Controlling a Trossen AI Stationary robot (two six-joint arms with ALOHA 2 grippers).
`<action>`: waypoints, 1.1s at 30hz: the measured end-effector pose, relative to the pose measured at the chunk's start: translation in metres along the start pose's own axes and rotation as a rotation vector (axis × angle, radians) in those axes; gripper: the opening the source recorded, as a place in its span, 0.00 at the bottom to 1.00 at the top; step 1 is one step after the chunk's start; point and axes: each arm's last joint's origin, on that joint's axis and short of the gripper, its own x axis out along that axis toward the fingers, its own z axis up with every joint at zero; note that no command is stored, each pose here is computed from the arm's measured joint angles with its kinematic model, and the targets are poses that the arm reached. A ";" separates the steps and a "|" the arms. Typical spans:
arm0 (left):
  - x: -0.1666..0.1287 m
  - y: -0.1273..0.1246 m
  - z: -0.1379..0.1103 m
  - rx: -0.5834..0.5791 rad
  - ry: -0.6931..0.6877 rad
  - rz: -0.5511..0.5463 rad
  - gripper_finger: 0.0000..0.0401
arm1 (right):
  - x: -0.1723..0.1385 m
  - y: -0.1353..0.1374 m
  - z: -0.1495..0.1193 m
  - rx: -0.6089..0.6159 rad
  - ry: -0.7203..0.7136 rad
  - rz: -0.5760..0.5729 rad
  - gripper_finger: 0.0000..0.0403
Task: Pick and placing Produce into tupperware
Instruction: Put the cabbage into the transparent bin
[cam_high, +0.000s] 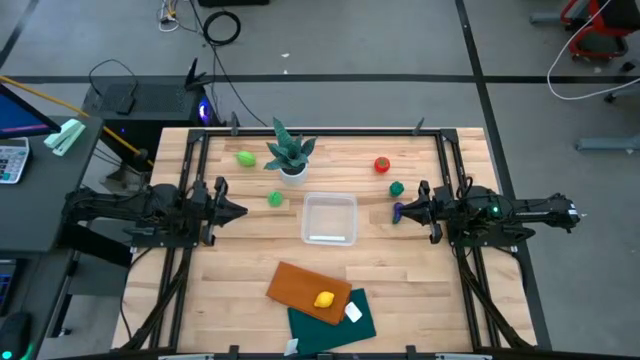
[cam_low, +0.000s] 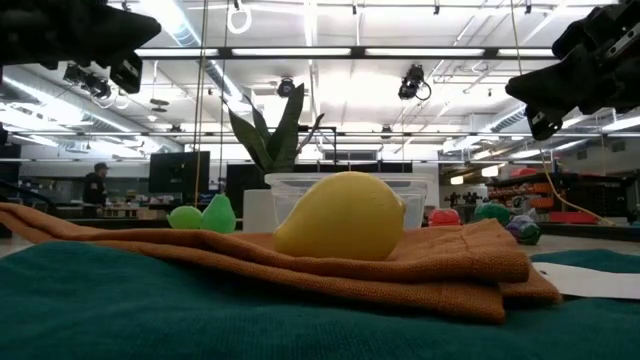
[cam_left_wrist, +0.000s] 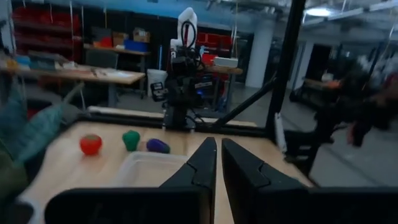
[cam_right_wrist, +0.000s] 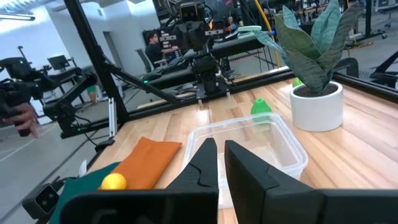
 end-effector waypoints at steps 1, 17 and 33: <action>0.000 0.000 0.000 -0.016 -0.004 -0.001 0.08 | 0.000 0.000 0.000 0.001 0.000 0.000 0.00; 0.000 0.003 0.007 -0.502 -0.121 0.106 0.06 | 0.000 0.000 0.002 0.139 -0.016 0.005 0.00; -0.001 0.004 0.007 -0.548 -0.139 0.129 0.08 | 0.000 -0.001 0.002 0.609 -0.046 -0.042 0.00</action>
